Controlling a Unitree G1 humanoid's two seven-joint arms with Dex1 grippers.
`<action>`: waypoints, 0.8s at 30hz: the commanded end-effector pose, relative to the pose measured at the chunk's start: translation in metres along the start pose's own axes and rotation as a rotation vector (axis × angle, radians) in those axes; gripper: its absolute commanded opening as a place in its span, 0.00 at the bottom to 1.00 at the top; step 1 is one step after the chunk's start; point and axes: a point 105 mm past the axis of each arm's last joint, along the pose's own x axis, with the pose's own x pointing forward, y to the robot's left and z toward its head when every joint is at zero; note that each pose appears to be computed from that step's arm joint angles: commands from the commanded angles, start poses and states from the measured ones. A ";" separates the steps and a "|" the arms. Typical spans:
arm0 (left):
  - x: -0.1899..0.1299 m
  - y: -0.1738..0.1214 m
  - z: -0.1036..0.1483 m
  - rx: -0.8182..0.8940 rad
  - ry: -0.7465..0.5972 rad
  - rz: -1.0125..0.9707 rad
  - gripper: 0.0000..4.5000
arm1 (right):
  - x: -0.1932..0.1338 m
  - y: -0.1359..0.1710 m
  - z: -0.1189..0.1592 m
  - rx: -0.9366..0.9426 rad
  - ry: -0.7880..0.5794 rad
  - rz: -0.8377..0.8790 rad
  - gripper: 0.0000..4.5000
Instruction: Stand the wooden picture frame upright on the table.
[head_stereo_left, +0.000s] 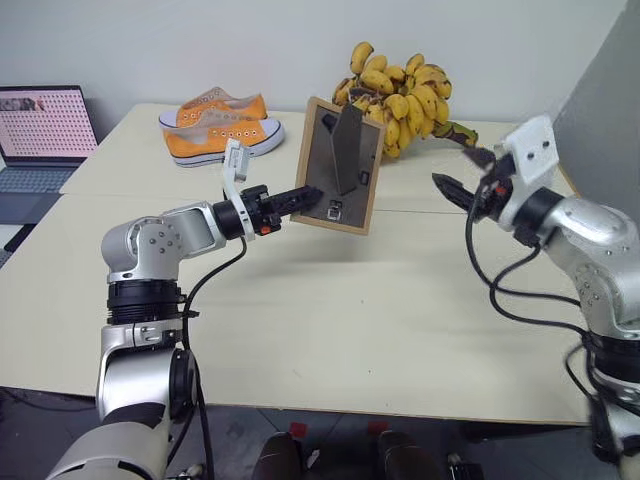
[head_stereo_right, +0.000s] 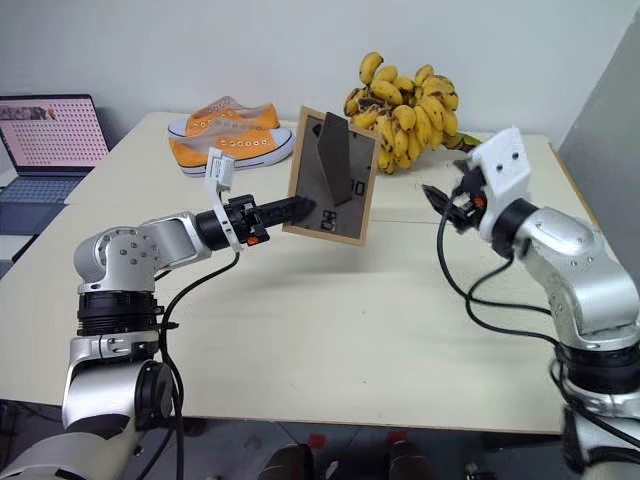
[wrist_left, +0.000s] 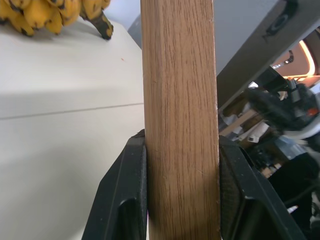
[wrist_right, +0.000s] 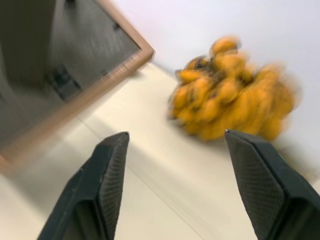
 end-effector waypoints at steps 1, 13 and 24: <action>-0.007 -0.038 0.012 0.036 0.033 -0.118 0.29 | 0.003 0.022 -0.002 -0.493 -0.159 0.061 0.71; -0.038 -0.059 -0.025 -0.078 0.211 -0.133 0.29 | 0.022 0.034 -0.008 -0.962 -0.451 -0.036 0.71; -0.033 -0.063 -0.022 -0.114 0.165 -0.123 0.29 | 0.034 0.049 0.019 -1.002 -0.641 -0.152 0.71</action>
